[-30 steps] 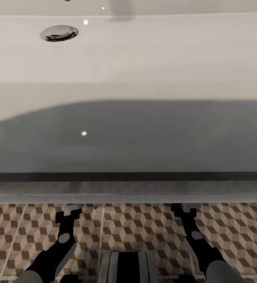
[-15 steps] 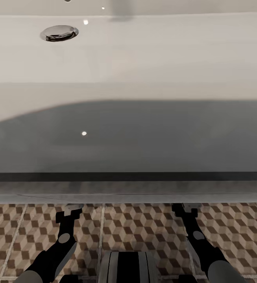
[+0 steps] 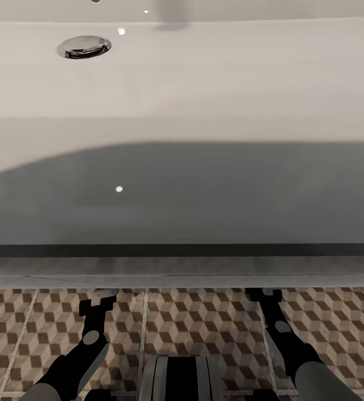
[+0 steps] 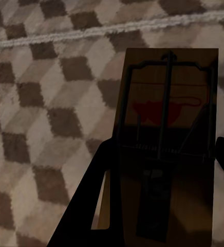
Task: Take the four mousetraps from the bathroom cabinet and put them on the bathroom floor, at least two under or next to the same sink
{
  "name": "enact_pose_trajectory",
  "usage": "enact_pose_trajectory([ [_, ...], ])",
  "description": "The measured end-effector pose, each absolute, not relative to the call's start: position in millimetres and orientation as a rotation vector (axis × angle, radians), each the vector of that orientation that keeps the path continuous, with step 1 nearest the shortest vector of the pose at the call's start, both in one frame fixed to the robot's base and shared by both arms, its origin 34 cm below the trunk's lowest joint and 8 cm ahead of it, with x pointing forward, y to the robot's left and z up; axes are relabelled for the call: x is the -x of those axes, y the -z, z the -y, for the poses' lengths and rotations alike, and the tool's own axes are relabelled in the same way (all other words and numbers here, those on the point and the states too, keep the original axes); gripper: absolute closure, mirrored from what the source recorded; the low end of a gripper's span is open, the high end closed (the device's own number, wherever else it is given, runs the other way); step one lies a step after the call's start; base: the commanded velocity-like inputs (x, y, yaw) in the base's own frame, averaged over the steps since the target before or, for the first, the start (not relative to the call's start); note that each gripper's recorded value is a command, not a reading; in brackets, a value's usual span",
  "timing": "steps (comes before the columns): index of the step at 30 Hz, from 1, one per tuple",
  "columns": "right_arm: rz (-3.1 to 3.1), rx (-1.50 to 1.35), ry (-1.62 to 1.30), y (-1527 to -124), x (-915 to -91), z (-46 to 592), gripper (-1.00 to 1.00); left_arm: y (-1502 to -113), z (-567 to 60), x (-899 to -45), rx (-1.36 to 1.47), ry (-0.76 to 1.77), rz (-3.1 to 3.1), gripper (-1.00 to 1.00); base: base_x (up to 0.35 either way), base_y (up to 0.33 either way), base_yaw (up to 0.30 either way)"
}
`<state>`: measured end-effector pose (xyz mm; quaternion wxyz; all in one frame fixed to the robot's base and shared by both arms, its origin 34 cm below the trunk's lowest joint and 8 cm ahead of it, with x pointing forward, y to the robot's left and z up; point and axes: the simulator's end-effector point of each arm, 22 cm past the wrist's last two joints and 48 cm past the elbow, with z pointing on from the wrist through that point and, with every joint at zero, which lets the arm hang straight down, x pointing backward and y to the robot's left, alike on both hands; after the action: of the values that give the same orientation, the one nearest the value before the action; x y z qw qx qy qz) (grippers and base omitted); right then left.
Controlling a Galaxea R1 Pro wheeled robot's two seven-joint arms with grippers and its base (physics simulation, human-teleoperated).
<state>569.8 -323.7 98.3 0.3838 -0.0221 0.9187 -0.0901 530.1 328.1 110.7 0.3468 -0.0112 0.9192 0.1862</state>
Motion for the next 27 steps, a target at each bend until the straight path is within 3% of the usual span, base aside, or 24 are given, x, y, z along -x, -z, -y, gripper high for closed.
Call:
enact_pose_trajectory([
  [27,-2.348,0.054,0.228,-96.7,-567.7,323.4,1.0,-110.8,-328.9,-530.0,0.034,-0.484,-2.384,1.0,0.0,0.0,0.0],
])
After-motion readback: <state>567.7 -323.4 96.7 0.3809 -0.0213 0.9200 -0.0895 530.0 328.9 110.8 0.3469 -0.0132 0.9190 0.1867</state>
